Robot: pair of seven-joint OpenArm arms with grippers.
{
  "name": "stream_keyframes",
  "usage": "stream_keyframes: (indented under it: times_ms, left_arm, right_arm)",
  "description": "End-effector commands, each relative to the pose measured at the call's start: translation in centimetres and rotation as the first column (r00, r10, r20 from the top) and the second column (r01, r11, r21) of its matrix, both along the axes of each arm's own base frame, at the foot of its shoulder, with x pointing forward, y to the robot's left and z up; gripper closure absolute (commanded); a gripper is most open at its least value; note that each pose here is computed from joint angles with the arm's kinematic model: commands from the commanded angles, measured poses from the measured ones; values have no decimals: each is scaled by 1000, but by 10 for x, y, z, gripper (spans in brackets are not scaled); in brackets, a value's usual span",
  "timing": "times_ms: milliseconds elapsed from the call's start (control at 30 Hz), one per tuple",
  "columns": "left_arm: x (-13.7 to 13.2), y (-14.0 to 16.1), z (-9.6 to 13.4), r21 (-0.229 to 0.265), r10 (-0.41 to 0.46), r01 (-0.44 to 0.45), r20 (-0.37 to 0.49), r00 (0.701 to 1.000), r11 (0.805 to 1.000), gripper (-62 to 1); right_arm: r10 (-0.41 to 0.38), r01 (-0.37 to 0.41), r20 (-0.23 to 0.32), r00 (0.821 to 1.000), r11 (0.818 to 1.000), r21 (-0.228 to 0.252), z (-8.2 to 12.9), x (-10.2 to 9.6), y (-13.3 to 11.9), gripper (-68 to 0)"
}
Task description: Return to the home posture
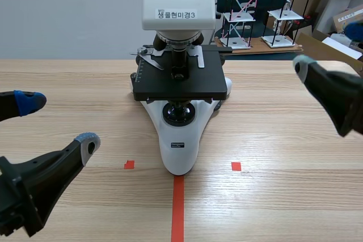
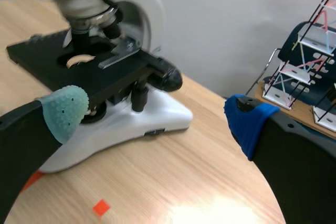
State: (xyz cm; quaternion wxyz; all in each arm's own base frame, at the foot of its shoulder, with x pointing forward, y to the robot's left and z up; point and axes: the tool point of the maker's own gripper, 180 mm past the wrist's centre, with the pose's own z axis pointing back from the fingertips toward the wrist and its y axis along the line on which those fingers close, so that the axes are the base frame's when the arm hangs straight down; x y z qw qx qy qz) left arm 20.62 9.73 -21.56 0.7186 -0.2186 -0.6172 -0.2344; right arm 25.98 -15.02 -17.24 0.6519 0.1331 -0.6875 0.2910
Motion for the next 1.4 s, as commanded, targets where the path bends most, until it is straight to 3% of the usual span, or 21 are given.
stream_keyframes:
  times_ms: [0, 167, 300, 1367]
  left_arm:
    - [0, -3, 6, -21, -7, 7, 17, 1000, 1000, -623]
    - [0, -3, 6, -21, -7, 7, 17, 1000, 1000, -623]
    - [0, -3, 6, -21, -7, 7, 18, 1000, 1000, -623]
    - [0, -3, 8, -25, -6, 7, 23, 1000, 1000, -623]
  right_arm:
    - [5, -6, 52, 999, 1000, 16, 12, -5, 3, -580]
    - [66, -66, 32, 997, 998, -5, -9, -40, 17, -580]
    - [125, -125, 5, 992, 992, -13, -19, -57, 27, -580]
    - [124, -124, 7, 992, 992, -10, -19, -57, 27, -578]
